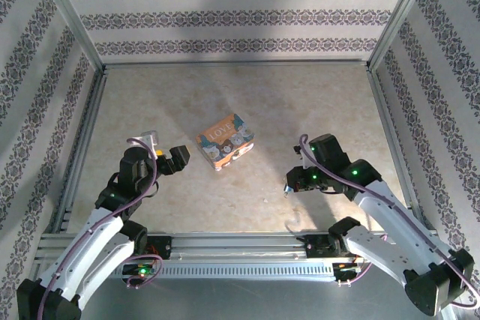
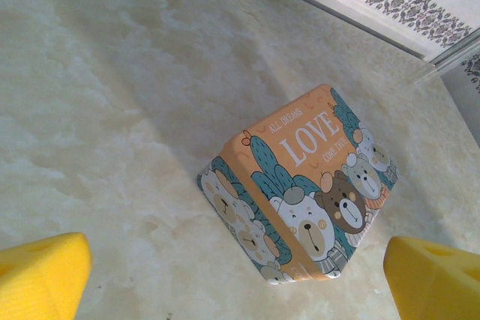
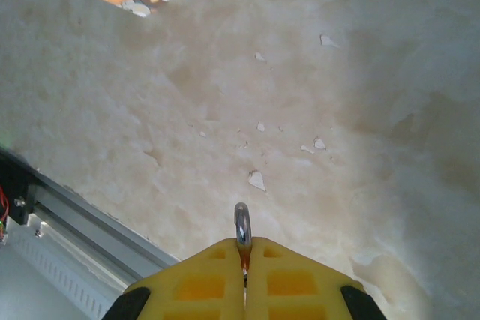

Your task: Unlock the padlock with the key

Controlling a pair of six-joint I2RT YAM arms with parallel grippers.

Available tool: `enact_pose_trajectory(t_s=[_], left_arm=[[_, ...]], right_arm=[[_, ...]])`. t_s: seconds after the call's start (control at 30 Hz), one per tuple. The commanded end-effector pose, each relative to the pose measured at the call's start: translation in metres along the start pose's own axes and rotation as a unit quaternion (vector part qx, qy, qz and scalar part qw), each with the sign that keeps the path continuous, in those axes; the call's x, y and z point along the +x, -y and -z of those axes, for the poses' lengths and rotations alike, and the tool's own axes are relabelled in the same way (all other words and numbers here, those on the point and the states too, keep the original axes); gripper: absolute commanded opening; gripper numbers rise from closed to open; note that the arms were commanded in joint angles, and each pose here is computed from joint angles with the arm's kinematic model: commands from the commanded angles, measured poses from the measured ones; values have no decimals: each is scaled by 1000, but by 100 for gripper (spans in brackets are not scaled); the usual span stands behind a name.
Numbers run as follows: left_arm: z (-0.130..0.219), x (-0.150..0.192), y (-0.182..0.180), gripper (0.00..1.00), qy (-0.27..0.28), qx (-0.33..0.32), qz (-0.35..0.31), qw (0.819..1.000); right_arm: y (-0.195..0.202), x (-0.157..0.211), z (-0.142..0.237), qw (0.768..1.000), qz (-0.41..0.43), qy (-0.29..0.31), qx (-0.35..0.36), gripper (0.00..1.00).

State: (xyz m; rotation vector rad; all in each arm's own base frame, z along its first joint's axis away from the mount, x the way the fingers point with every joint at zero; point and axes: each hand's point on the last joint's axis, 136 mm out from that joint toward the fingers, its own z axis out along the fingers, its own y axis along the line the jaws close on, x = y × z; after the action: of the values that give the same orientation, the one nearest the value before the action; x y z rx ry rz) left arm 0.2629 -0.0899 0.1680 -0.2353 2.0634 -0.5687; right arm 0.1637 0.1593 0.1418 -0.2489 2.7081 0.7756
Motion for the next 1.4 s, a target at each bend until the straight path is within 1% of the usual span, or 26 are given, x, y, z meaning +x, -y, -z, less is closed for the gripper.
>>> enact_pose_trajectory(t_s=[0.0, 0.13, 0.37, 0.6, 0.97, 1.37], left_arm=[[6, -9, -3, 100, 13, -13, -7, 1000], [7, -9, -4, 100, 13, -16, -8, 1000], [8, -11, -3, 100, 14, -15, -10, 1000], [8, -10, -3, 100, 14, -16, -10, 1000], [8, -10, -4, 100, 12, -19, -14, 1000], [10, -11, -5, 100, 10, -26, -21, 999]], right_arm=[[4, 10, -10, 1000, -12, -28, 8, 0], [6, 15, -25, 999, -14, -46, 12, 0], [4, 18, -53, 998, -18, -67, -1, 0], [4, 24, -72, 995, -16, -99, -1, 0], [-5, 24, -110, 991, -12, -135, -19, 0], [-10, 25, -133, 987, -6, -157, -35, 0]])
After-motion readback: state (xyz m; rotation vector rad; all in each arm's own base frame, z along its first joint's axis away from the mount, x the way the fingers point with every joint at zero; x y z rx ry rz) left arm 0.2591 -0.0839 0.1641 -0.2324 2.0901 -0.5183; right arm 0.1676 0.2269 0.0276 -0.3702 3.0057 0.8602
